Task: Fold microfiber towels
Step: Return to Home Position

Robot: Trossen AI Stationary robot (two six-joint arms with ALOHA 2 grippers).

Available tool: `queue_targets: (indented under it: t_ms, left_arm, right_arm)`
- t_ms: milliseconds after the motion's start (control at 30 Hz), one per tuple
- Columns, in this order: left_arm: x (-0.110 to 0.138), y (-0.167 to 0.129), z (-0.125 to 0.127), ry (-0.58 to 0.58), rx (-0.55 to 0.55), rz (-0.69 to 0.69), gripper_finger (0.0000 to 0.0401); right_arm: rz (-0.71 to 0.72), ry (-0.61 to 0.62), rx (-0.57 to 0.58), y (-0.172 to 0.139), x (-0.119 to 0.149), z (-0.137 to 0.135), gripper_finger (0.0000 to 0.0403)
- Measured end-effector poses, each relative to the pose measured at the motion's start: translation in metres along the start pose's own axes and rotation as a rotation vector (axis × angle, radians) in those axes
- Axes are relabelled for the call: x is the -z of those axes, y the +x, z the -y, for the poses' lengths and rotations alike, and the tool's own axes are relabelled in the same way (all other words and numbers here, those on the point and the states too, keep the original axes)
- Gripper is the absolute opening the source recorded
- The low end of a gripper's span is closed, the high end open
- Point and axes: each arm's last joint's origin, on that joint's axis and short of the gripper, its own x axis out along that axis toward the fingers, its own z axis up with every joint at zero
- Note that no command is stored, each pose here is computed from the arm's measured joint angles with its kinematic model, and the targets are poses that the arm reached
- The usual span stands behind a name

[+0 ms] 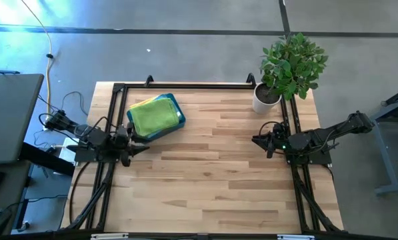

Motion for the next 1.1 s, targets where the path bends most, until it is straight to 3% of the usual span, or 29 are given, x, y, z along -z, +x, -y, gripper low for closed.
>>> queue_targets:
  t_ms: [233,533,1100]
  left_arm:
    - [0.0012,-0.0001,0.0000,-0.086,0.008,-0.017,0.0151]
    - [0.0011,-0.0001,0.0001,-0.003,0.014,-0.017,0.0151]
    - [0.0008,-0.0001,0.0001,-0.001,0.011,-0.016,0.0151]
  right_arm:
    - [0.000,0.000,0.000,0.0000,0.0000,0.0000,0.0103]
    - [0.000,0.000,0.000,0.0000,0.0000,0.0000,0.0103]
    - [0.000,0.000,0.000,0.0000,0.0000,0.0000,0.0103]
